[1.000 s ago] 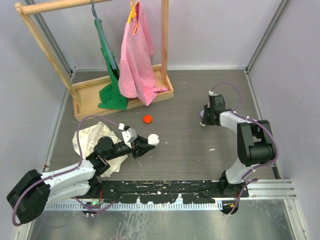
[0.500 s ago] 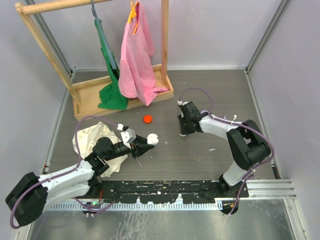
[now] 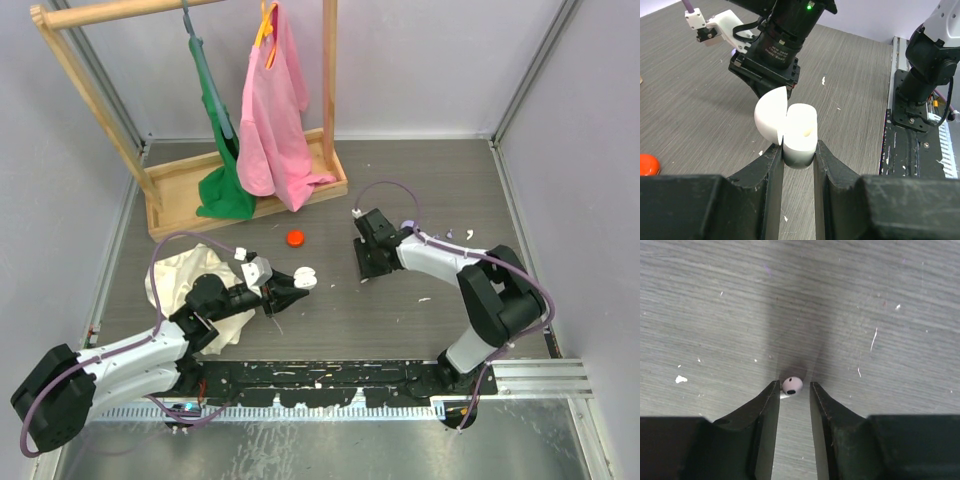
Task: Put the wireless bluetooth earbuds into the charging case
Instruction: Move the earbud to the center of the board, then pick up the earbud from the center of the board.
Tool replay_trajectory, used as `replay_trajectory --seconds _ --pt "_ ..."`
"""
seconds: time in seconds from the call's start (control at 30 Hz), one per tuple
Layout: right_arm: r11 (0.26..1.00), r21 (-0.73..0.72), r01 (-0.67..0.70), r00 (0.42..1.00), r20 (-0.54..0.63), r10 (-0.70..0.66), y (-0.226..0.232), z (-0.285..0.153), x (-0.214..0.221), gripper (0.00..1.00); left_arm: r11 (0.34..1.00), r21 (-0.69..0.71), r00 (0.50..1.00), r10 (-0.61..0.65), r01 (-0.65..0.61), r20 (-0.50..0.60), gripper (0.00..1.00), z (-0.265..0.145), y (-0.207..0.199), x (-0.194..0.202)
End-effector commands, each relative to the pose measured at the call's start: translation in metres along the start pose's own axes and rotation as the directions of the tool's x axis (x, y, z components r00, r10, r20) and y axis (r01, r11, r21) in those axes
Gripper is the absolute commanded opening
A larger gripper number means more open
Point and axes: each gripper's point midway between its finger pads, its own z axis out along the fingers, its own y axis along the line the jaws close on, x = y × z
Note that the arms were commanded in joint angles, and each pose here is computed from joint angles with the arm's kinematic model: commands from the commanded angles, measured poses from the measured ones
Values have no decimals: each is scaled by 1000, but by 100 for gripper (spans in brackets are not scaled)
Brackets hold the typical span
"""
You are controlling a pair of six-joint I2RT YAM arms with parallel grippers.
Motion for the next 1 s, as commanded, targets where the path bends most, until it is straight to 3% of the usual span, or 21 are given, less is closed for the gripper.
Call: replay_trajectory --seconds 0.0,0.23,0.73,0.97 --pt "998 9 -54 996 72 53 1 -23 -11 37 999 3 998 42 -42 52 0 5 0 -18" --pt "996 -16 -91 987 130 92 4 -27 -16 37 999 3 998 43 -43 55 0 4 0 -19" --pt "998 4 -65 992 108 65 2 -3 -12 36 999 7 998 42 -42 49 0 6 0 -18" --pt "998 9 -62 994 88 61 1 2 -6 31 999 9 998 38 -39 41 0 7 0 -16"
